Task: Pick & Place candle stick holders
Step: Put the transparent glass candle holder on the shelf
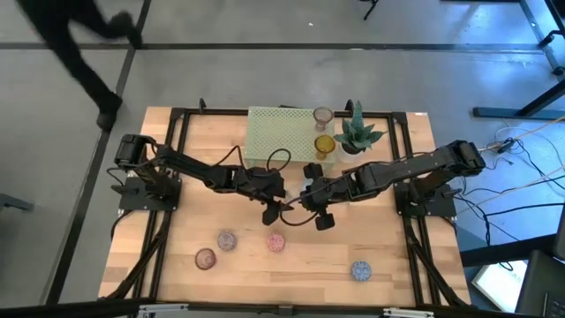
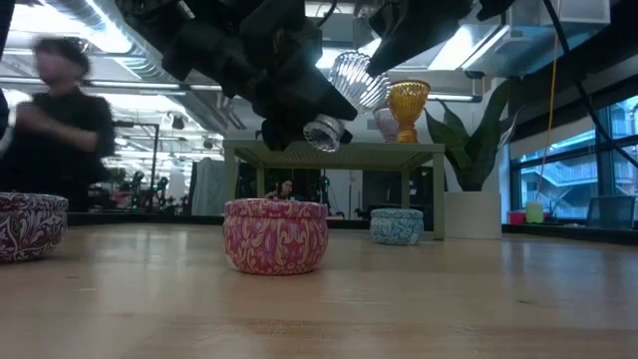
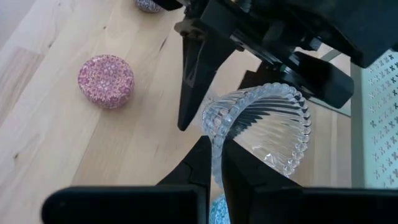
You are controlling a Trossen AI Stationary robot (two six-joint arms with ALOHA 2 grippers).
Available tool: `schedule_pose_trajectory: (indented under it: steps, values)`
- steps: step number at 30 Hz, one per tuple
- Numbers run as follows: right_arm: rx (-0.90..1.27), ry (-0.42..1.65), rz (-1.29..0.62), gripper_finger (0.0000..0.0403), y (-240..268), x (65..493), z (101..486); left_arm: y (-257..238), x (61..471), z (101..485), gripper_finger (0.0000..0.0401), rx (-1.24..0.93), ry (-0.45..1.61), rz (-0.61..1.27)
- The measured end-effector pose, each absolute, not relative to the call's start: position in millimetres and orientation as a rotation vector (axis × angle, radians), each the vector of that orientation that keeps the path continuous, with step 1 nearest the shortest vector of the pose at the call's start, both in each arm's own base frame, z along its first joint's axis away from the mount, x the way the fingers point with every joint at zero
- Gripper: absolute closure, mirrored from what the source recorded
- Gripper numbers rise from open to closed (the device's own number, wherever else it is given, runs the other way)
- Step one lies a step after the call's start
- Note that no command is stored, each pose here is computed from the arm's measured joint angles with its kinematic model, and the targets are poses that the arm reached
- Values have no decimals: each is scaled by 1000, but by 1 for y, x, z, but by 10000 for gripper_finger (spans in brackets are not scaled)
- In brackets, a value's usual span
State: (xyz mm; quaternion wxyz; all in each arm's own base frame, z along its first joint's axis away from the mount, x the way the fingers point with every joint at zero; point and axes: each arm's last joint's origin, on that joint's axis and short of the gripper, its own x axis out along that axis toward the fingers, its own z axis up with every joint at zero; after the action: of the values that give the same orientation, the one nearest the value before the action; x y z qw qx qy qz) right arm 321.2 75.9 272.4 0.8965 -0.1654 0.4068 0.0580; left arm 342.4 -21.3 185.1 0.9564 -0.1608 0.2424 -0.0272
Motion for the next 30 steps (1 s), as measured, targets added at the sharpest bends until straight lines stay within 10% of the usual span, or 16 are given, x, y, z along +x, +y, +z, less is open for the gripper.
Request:
schedule_pose_trajectory:
  steps: [8,30]
  values:
    - [-342,845,123,361,76,321,272,-21,342,185,273,-327,491,-55]
    - [-229,899,70,245,76,315,319,-20,341,189,270,-267,476,-19]
